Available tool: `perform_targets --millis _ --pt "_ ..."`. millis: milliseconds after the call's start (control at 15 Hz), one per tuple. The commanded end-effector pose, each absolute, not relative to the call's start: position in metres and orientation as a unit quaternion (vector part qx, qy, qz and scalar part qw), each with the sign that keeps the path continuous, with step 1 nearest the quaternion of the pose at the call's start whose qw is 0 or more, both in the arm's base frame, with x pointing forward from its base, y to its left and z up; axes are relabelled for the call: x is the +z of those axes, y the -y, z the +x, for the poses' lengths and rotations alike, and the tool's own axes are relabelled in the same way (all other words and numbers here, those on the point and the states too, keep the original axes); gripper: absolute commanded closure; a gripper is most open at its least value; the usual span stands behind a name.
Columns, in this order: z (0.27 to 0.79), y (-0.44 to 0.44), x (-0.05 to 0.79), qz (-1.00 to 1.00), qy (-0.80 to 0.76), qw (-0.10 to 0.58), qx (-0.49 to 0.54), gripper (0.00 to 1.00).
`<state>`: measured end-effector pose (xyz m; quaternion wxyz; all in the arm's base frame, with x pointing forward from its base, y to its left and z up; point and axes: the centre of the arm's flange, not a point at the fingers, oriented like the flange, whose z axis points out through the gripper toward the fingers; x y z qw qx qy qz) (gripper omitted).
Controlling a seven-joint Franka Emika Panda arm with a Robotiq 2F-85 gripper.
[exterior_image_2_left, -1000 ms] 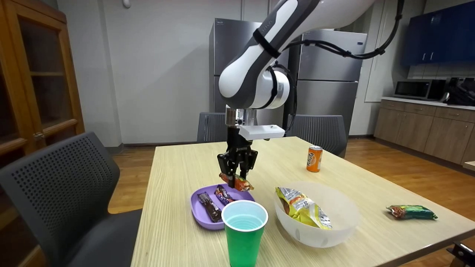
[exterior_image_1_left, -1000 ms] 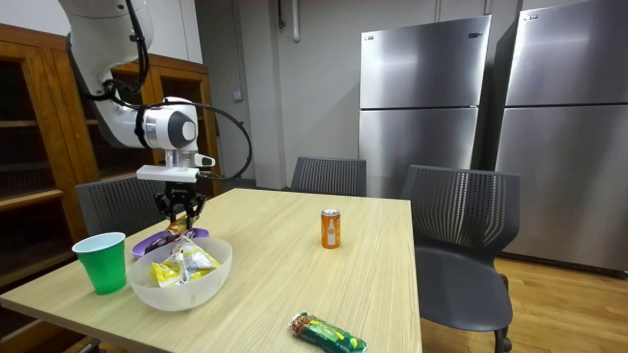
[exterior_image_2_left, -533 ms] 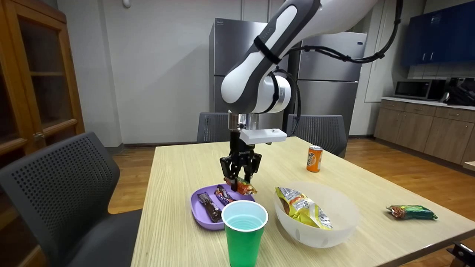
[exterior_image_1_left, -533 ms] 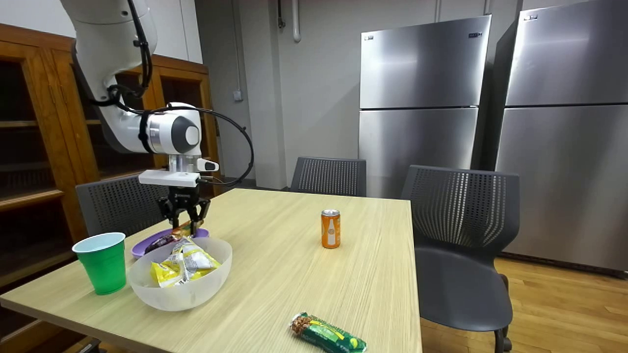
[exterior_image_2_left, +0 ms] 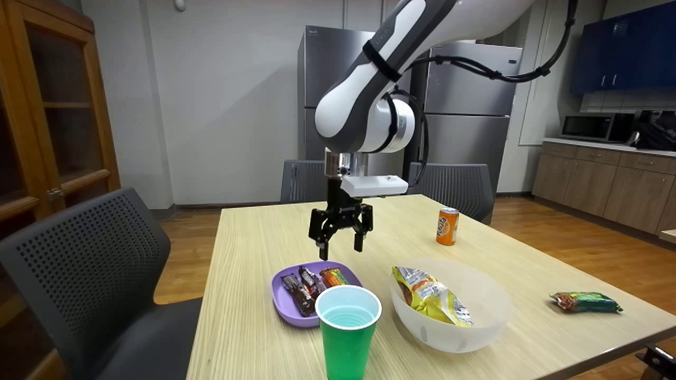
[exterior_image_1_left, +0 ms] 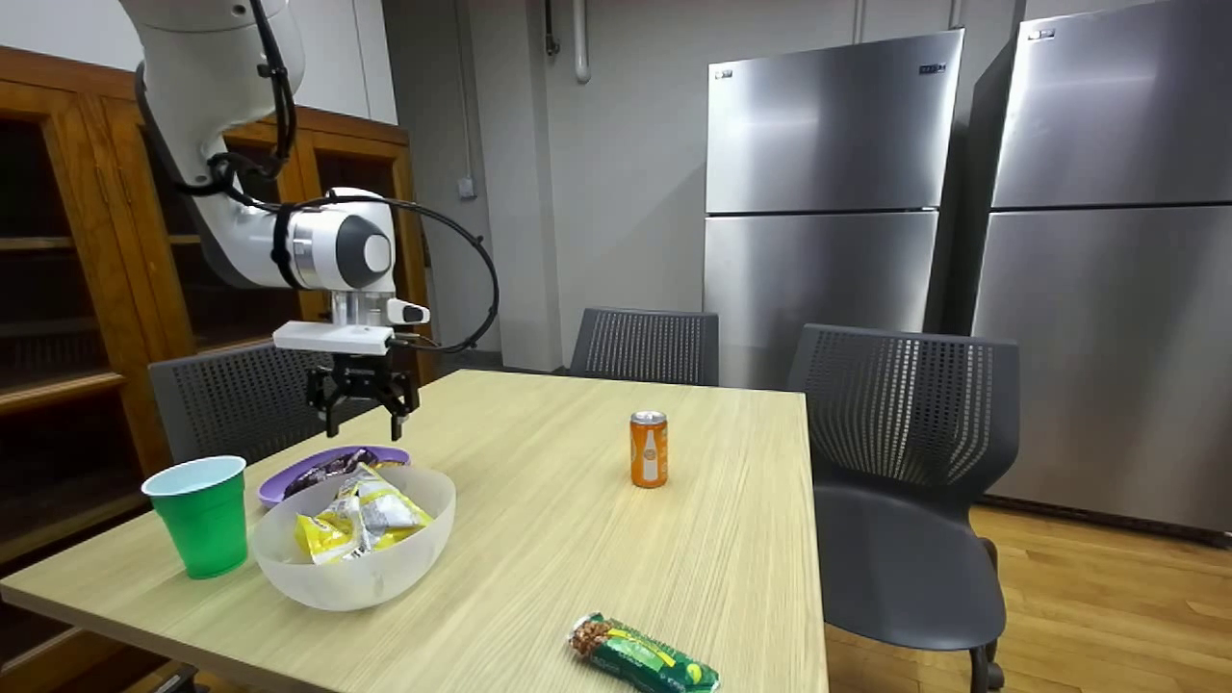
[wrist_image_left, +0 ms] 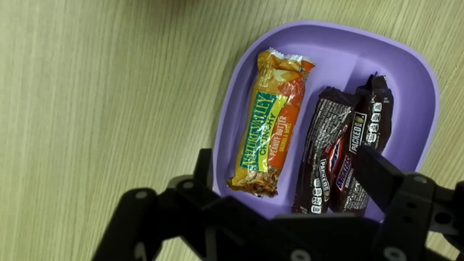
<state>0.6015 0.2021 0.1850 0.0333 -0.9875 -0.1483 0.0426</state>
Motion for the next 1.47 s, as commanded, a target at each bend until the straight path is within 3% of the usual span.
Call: perform_targets --millis 0,467,533,1400 --pt "0.591 -0.192 0.219 -0.986 0.156 0.034 0.040 0.00" --pt "0.577 -0.166 0.265 -0.984 0.174 0.025 0.025 0.00" --pt "0.596 -0.182 0.243 -0.987 0.159 0.028 0.022 0.00" --pt "0.574 -0.142 0.269 -0.988 0.153 0.017 0.015 0.00"
